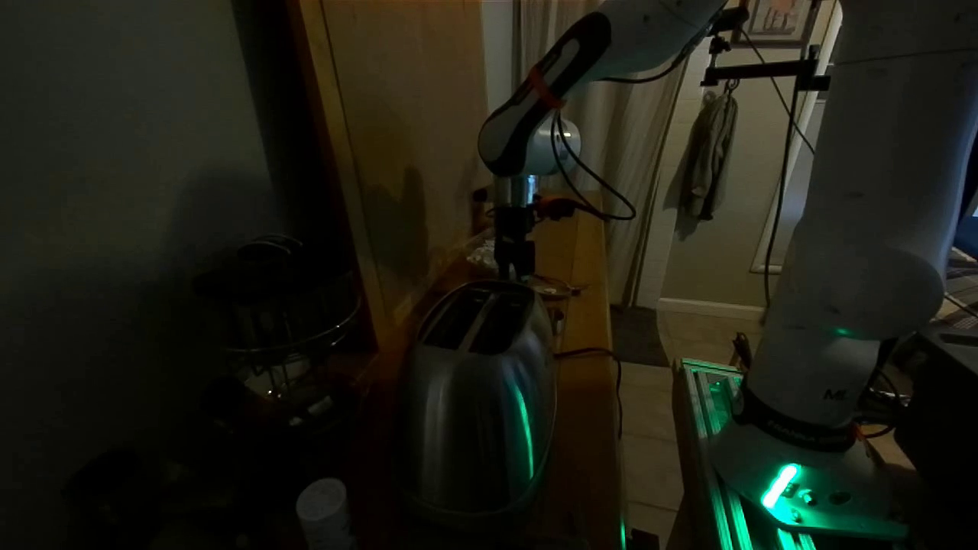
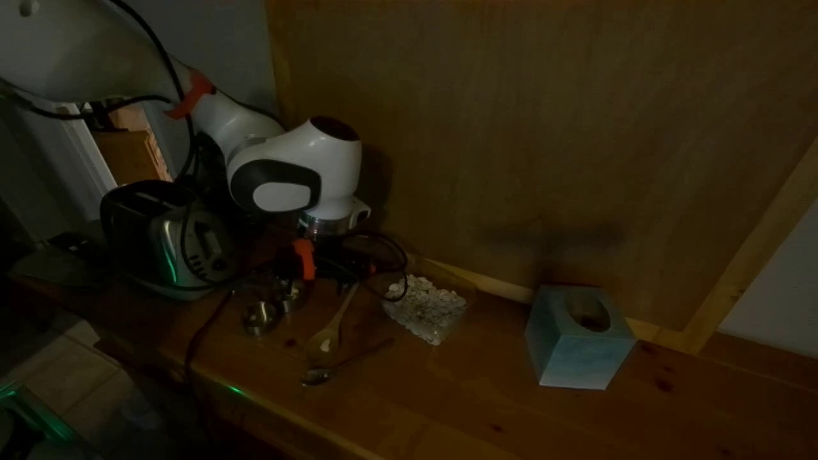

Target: Place one white object from the clear bowl on the wooden spoon., use the spoon to place the object in the large measuring cup.

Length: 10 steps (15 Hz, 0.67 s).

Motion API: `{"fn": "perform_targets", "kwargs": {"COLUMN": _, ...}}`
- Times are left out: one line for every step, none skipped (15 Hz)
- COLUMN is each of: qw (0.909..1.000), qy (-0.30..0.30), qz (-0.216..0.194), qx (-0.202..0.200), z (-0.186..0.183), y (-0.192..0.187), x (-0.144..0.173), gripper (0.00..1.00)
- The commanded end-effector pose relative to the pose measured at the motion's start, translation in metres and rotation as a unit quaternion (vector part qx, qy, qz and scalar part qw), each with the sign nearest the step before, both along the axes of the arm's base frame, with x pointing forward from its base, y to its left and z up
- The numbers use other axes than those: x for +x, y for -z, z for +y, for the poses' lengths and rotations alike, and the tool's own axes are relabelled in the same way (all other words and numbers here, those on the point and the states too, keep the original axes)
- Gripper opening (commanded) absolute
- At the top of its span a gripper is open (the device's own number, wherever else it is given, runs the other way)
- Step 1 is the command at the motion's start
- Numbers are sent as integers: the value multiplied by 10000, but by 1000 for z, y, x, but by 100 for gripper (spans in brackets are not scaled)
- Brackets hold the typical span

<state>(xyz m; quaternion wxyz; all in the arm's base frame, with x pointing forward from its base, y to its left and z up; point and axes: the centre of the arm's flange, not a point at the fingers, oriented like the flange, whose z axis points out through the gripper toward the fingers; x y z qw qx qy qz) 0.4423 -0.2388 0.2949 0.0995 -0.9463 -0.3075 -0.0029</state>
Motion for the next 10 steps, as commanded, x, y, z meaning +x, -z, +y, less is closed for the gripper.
{"fn": "perform_targets", "kwargs": {"qw": 9989, "qy": 34, "qz": -443, "qx": 111, "z": -13, "y": -7, "x": 9, "gripper": 100}}
{"fn": "perform_targets", "kwargs": {"qw": 9984, "qy": 131, "qz": -526, "qx": 147, "z": -15, "y": -8, "x": 11, "gripper": 100}}
{"fn": "perform_targets", "kwargs": {"qw": 9979, "qy": 293, "qz": -552, "qx": 168, "z": -16, "y": -4, "x": 13, "gripper": 100}}
{"fn": "perform_targets", "kwargs": {"qw": 9975, "qy": 394, "qz": -565, "qx": 178, "z": -17, "y": -1, "x": 14, "gripper": 100}}
{"fn": "perform_targets", "kwargs": {"qw": 9969, "qy": 466, "qz": -602, "qx": 185, "z": -17, "y": 2, "x": 15, "gripper": 100}}
{"fn": "perform_targets", "kwargs": {"qw": 9964, "qy": 542, "qz": -631, "qx": 188, "z": -17, "y": 5, "x": 16, "gripper": 100}}
{"fn": "perform_targets", "kwargs": {"qw": 9957, "qy": 614, "qz": -678, "qx": 150, "z": -18, "y": 9, "x": 17, "gripper": 100}}
{"fn": "perform_targets", "kwargs": {"qw": 9948, "qy": 694, "qz": -729, "qx": 128, "z": -19, "y": 12, "x": 19, "gripper": 100}}
{"fn": "perform_targets", "kwargs": {"qw": 9939, "qy": 751, "qz": -806, "qx": 94, "z": -20, "y": 16, "x": 20, "gripper": 100}}
{"fn": "perform_targets", "kwargs": {"qw": 9927, "qy": 815, "qz": -889, "qx": 60, "z": -21, "y": 18, "x": 22, "gripper": 100}}
